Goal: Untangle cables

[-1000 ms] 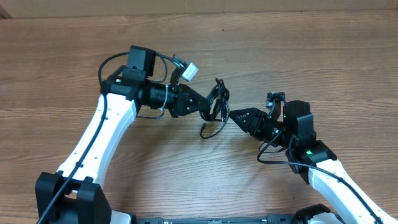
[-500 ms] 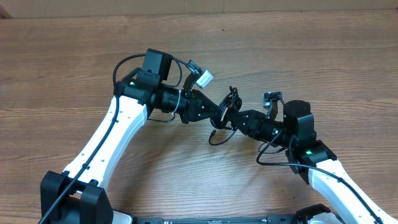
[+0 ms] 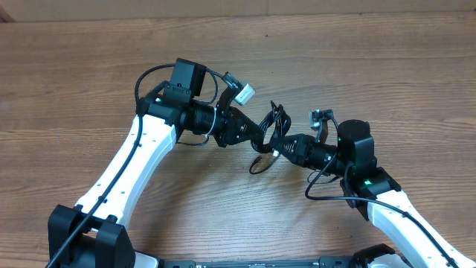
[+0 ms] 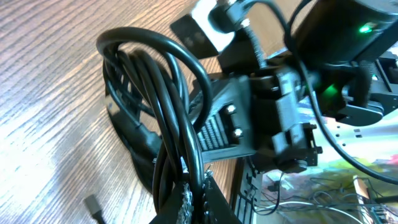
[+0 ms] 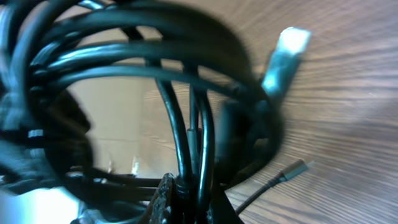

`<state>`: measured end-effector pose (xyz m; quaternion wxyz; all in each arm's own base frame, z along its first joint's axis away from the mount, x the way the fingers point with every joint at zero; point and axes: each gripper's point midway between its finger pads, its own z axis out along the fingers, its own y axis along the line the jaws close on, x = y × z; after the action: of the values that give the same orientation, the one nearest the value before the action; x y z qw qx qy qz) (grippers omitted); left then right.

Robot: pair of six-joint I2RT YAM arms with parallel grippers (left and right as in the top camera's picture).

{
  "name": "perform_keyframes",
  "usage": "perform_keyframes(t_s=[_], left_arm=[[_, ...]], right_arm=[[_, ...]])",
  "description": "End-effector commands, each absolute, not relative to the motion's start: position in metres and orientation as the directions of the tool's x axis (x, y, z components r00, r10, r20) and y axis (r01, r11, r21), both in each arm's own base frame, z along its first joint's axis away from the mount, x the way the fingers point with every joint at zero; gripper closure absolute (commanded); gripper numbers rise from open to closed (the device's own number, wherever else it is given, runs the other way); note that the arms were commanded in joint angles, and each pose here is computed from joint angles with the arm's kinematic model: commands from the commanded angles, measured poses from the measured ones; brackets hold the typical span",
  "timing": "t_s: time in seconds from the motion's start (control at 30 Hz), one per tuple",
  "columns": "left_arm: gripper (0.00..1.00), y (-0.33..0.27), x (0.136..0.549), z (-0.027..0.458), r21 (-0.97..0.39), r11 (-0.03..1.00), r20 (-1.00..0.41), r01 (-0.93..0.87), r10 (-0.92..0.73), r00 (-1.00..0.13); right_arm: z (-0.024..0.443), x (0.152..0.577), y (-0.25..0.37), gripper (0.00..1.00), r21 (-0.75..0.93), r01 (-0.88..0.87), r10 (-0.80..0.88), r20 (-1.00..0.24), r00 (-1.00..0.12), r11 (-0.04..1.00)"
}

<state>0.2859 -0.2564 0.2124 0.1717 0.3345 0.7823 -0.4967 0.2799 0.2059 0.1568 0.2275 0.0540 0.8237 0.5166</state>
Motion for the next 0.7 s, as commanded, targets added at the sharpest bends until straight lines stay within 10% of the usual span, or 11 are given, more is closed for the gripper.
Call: perform_keyframes(t_s=[0.0, 0.67], left_arm=[[0.96, -0.257, 0.287, 0.221, -0.607, 0.284, -0.648, 0.742, 0.365, -0.669], [0.96, -0.291, 0.228, 0.271, -0.596, -0.160, -0.784, 0.787, 0.327, -0.527]], right_arm=[[0.192, 0.275, 0.221, 0.96, 0.904, -0.250, 0.276, -0.354, -0.894, 0.347], [0.195, 0.314, 0.199, 0.96, 0.871, -0.213, 0.460, -0.424, -0.780, 0.442]])
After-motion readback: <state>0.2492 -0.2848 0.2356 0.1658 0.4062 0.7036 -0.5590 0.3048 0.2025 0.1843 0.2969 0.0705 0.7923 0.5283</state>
